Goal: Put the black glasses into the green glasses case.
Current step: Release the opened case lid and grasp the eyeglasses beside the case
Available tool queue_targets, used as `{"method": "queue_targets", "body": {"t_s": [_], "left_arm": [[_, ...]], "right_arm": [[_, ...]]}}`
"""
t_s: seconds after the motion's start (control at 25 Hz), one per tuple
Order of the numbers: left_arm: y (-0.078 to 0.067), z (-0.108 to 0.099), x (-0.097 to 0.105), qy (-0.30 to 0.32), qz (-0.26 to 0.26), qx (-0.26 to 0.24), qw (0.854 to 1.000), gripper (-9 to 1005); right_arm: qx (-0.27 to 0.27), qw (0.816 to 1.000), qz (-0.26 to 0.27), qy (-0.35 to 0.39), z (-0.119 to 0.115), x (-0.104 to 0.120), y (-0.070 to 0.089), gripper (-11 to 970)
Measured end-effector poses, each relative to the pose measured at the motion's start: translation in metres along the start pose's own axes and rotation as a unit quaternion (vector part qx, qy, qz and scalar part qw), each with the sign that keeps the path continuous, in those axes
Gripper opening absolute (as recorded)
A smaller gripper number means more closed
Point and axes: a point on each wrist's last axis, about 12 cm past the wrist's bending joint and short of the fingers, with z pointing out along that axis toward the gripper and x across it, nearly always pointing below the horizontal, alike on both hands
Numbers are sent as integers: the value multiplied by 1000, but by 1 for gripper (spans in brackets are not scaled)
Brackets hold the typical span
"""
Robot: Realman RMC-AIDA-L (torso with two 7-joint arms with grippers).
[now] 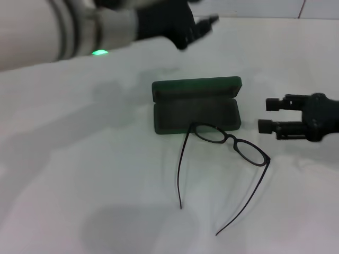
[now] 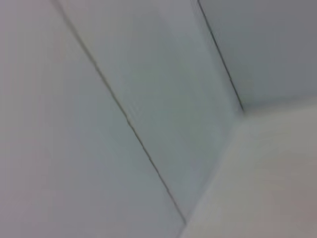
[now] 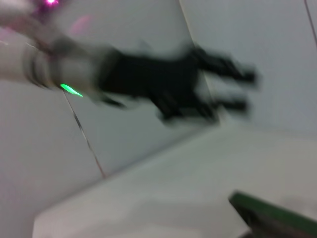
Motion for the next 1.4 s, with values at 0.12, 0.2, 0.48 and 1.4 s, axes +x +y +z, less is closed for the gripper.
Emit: {"method": "queue_targets", "body": {"t_s": [0.12, 0.2, 0.48, 1.4], "left_arm": [[-4, -19, 6, -54, -36, -2, 998, 412], [-11, -28, 13, -79, -52, 0, 995, 412], [-32, -52, 56, -121, -132, -7, 984, 405], [-42, -131, 148, -381, -245, 51, 890, 402]], "right_arm": [[6, 998, 15, 67, 11, -24, -6, 765], [13, 993, 29, 113, 19, -36, -11, 754], [26, 964, 21, 266, 69, -69, -13, 742], [57, 927, -9, 369, 139, -80, -9, 352]]}}
